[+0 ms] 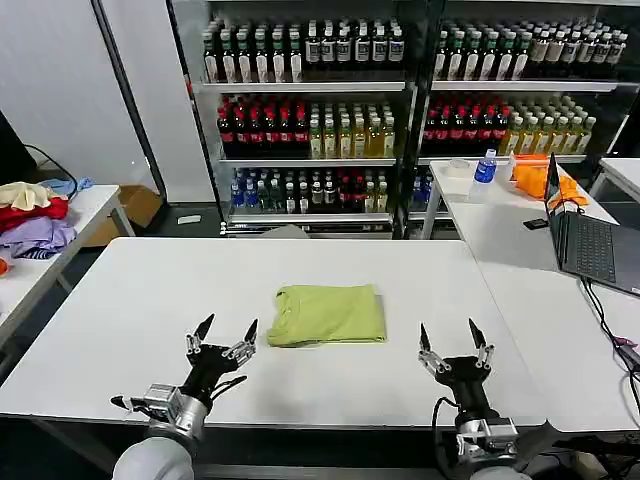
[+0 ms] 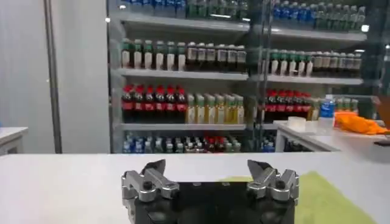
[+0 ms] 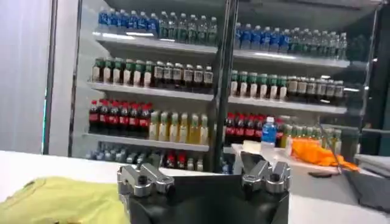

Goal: Fold and organize the clothes.

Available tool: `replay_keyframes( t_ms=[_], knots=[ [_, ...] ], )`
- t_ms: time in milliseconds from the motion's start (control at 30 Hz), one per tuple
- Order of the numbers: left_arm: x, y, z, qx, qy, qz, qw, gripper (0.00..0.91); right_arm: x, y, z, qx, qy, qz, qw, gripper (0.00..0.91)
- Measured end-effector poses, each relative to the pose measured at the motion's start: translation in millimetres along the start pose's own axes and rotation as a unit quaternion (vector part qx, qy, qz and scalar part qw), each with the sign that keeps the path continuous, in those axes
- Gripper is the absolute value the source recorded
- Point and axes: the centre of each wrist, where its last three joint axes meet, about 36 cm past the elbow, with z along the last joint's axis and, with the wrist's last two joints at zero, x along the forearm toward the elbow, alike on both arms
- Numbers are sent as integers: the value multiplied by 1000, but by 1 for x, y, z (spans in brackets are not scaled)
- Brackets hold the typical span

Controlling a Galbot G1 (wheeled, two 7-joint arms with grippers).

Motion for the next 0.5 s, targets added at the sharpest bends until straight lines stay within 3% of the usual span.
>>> replay_keyframes(
  t_ms=[500],
  knots=[
    [6, -7, 1, -7, 1, 7, 1000, 907, -4, -6, -3, 22, -2, 14, 1000, 907]
  ],
)
